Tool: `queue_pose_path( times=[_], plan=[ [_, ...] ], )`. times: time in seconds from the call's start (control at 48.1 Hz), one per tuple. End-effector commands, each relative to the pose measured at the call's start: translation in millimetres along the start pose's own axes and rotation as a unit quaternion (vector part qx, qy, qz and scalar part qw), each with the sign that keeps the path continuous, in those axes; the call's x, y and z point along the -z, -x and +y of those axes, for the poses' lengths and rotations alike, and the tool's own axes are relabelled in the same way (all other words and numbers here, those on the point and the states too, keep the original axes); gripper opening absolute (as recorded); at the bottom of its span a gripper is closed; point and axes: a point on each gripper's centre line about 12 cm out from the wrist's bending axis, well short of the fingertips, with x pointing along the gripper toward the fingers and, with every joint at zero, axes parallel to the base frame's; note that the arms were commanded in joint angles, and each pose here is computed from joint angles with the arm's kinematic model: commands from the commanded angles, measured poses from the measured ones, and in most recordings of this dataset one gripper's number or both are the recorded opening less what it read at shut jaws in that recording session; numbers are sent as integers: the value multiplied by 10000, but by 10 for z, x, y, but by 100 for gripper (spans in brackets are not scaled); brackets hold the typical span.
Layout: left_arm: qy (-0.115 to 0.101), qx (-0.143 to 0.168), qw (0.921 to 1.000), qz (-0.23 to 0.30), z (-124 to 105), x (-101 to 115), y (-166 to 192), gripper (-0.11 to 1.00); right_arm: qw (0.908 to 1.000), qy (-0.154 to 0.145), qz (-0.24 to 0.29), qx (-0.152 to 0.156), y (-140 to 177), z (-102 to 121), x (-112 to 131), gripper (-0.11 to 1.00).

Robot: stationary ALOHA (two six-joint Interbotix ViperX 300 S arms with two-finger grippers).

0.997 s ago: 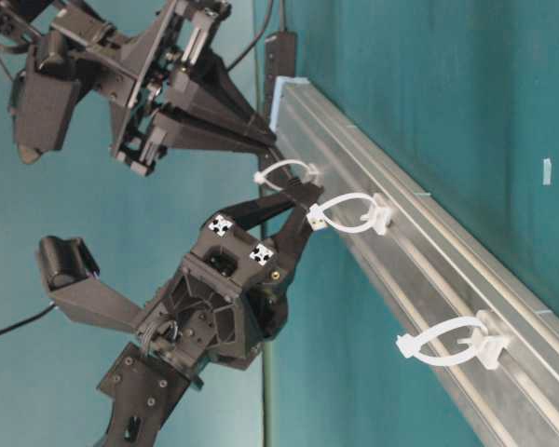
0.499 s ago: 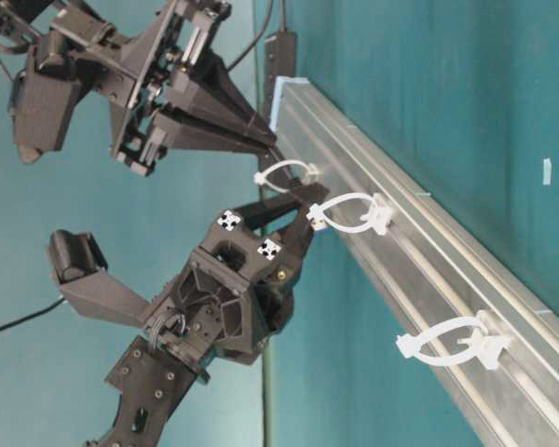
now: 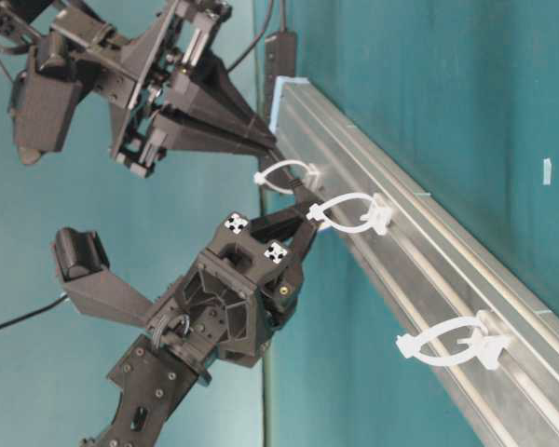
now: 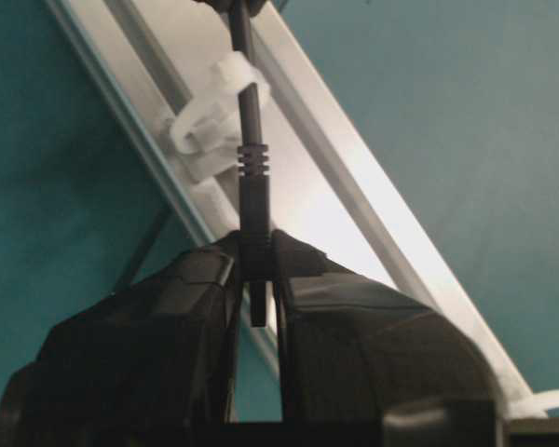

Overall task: Pass the USB cable through three rings with both arms.
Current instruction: 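Reach the left gripper to the plug beyond the first loop and grasp it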

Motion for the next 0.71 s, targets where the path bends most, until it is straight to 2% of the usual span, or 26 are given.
queue_pose_path(
  times=[0.0, 0.187, 0.395, 0.457, 0.519, 0.623, 0.686],
  plan=[
    [-44, 54, 9999, -120, -45, -86, 13, 8, 9999, -85, -23, 57, 0, -25, -39, 11],
    [-44, 50, 9999, -106, -43, -79, 9, 8, 10000, -40, 69, 43, -1, -28, -19, 11],
    [-29, 53, 9999, -121, -45, -87, 8, 8, 9998, -174, 52, 27, -15, -5, -68, 13],
    [-25, 51, 9999, -137, -41, -96, 8, 8, 9998, -187, 49, 39, -26, -1, -93, 25],
    [-37, 61, 9999, -142, -49, -101, 7, 8, 9997, -213, 59, 92, -30, -11, -100, 44],
    [-32, 53, 9999, -144, -42, -102, 12, 8, 9989, -346, 59, 325, -9, -41, -143, 74],
    [-40, 55, 9999, -144, -42, -101, 16, 8, 9980, -427, 51, 473, 33, -67, -176, 87]
  ],
)
